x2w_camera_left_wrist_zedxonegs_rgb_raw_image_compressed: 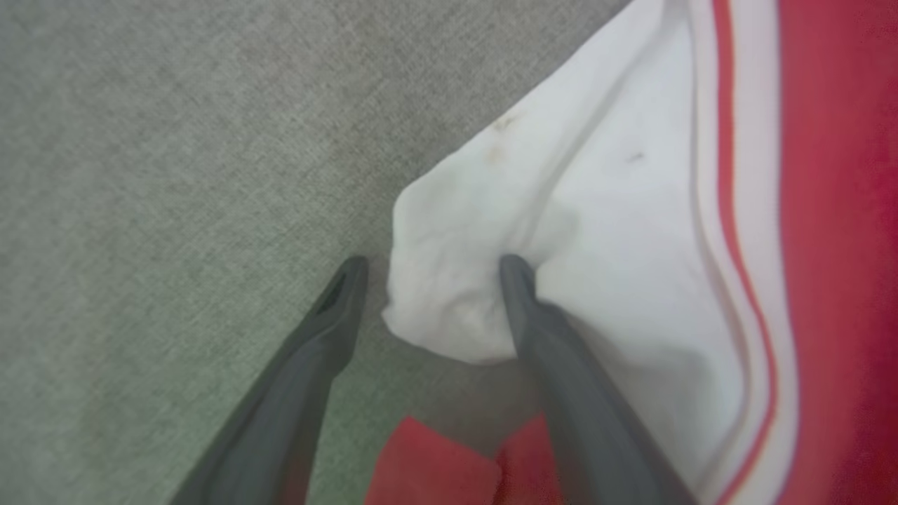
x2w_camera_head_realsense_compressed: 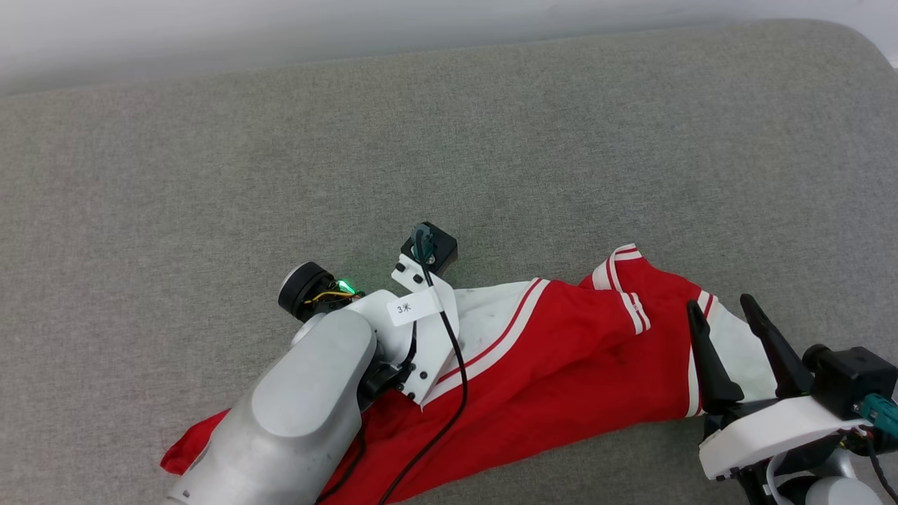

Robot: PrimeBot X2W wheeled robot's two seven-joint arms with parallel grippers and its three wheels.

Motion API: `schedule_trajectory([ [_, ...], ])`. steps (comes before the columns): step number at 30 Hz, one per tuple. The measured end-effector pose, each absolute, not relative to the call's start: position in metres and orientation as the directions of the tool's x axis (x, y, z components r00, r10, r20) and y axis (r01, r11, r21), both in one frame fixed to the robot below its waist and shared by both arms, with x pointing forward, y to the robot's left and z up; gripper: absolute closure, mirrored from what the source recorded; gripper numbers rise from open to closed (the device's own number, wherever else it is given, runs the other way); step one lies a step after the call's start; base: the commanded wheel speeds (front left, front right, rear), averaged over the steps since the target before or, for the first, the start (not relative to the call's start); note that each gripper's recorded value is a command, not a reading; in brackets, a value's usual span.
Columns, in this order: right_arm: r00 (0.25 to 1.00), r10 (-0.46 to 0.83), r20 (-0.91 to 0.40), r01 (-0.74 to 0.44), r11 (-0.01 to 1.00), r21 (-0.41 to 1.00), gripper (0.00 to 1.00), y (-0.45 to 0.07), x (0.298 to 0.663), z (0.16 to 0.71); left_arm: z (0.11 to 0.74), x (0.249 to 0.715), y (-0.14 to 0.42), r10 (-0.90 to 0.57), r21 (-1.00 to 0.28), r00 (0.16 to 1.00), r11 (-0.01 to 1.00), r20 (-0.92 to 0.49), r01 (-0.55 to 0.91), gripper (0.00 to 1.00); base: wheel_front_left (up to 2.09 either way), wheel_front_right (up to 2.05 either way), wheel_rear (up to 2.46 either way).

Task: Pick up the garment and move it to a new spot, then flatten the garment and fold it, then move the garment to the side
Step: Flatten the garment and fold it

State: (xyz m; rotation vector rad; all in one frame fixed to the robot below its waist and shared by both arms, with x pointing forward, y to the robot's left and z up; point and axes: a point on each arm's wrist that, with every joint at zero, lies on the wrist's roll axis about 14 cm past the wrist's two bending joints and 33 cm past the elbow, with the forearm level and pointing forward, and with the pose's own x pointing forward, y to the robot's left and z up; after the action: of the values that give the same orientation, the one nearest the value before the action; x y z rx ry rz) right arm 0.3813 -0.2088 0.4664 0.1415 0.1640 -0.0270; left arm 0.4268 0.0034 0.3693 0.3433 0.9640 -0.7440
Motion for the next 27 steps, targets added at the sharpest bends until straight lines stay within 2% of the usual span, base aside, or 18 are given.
schedule_trajectory([
  [1, 0.985, -0.018, -0.169, 0.042, 0.989, 0.140, 0.00, -0.210, 0.381, 0.465, 0.368, 0.427, 0.003, -0.413, -0.046, 0.349, 0.698, -0.841, 0.714, 1.00, 0.00, 0.00, 0.00],
  [7, 0.986, -0.020, -0.168, 0.047, 0.986, 0.158, 0.00, -0.210, 0.382, 0.463, 0.379, 0.440, 0.006, -0.461, -0.031, 0.435, 0.713, -0.774, 0.700, 1.00, 0.00, 0.00, 0.00],
  [13, 0.987, -0.018, -0.160, 0.045, 0.985, 0.167, 0.00, -0.210, 0.380, 0.467, 0.413, 0.472, 0.046, -0.414, 0.011, 0.650, 0.838, -0.637, 0.545, 1.00, 0.00, 0.00, 0.00],
  [17, 0.987, -0.011, -0.160, 0.038, 0.985, 0.170, 0.00, -0.208, 0.378, 0.469, 0.423, 0.474, 0.089, -0.324, 0.009, 0.743, 0.914, -0.586, 0.406, 1.00, 0.00, 0.00, 0.00],
  [22, 0.987, 0.005, -0.164, 0.023, 0.985, 0.169, 0.00, -0.204, 0.376, 0.472, 0.416, 0.455, 0.156, -0.166, -0.012, 0.796, 0.981, -0.582, 0.196, 1.00, 0.00, 0.00, 0.00],
  [27, 0.985, 0.019, -0.170, 0.010, 0.986, 0.167, 0.00, -0.199, 0.376, 0.472, 0.395, 0.417, 0.199, -0.047, -0.061, 0.790, 0.998, -0.611, 0.012, 1.00, 0.00, 0.00, 0.00],
])
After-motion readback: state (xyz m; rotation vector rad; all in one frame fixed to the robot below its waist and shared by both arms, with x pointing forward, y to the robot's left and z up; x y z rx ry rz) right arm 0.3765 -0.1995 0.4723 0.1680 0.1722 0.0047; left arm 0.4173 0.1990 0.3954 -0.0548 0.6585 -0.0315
